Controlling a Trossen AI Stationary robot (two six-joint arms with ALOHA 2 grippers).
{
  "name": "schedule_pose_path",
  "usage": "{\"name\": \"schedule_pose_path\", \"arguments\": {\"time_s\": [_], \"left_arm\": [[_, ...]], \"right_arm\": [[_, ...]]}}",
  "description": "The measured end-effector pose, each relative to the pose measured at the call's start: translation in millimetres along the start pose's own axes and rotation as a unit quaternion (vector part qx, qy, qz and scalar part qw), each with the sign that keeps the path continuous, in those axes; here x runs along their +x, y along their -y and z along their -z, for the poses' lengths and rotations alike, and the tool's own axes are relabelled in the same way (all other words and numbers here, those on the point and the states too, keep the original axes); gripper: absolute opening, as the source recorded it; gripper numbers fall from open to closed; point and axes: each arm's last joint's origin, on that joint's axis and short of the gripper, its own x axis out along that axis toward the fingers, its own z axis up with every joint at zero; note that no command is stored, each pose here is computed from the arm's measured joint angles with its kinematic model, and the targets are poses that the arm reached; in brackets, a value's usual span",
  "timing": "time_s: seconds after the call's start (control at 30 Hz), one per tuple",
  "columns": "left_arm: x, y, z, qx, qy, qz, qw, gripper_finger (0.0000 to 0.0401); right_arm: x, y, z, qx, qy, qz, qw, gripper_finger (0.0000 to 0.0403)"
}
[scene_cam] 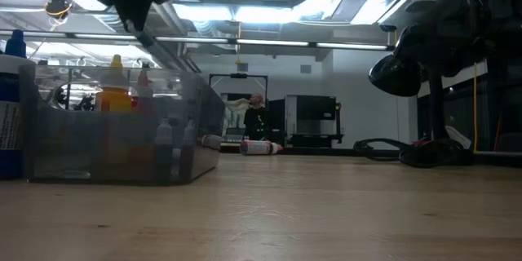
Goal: Pick & Place food coloring
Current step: Put the top blue food coloring bottle into the bin
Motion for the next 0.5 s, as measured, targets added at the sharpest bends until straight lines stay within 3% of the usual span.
{"name": "schedule_pose_path", "arguments": {"time_s": [0.27, 0.5], "left_arm": [[-8, 39, -15, 0.057, -0.057, 0.010, 0.997, 0.0050], [9, 81, -31, 0.096, -0.111, 0.015, 0.989, 0.0049]], "right_arm": [[0, 0, 0, 0.000, 0.000, 0.000, 1.000, 0.0323], [0, 0, 0, 0.000, 0.000, 0.000, 1.000, 0.0323]]}}
